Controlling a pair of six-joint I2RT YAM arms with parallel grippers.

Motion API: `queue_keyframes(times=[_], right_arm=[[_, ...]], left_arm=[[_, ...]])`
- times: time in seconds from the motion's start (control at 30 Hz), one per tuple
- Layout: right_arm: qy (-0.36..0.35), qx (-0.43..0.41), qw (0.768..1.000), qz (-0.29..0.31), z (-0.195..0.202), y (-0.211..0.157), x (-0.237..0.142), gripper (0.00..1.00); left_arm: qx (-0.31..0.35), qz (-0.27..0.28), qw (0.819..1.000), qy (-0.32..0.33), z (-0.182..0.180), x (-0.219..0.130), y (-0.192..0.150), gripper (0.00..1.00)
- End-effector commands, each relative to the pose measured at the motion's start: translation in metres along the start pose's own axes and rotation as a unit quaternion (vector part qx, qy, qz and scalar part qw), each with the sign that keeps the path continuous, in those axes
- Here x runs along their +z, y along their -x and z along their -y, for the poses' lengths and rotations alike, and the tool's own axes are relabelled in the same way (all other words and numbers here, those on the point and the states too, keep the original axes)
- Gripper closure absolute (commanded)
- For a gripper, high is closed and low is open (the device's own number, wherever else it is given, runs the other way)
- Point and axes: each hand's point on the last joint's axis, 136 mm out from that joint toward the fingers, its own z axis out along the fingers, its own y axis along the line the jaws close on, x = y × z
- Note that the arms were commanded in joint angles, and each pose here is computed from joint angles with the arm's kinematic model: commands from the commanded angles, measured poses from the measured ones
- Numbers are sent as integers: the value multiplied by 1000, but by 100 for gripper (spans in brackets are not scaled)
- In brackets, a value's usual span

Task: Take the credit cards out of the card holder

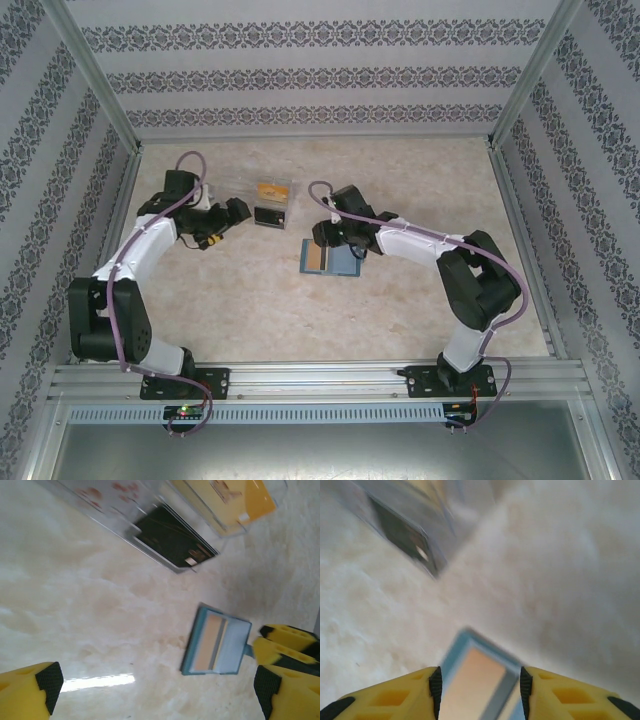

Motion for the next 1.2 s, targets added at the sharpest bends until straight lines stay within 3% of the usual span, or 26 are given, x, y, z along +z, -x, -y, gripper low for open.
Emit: queue_keyframes(times=[0.0, 0.23, 0.7, 1.17], right_arm=[[46, 101, 994, -8, -11, -2, -7, 55], [40, 199, 979, -29, 5, -22, 2, 66], [23, 224, 974, -37, 25, -36, 6, 81], [64, 203, 976, -41, 13, -33, 9, 82]], left_arm=[[13, -1, 1000, -9, 25, 16, -4, 0], [55, -13, 998, -2, 63, 52, -27, 6], [64, -57, 996, 23, 89, 118, -65, 31], [40, -103, 994, 25, 88, 149, -85, 54]])
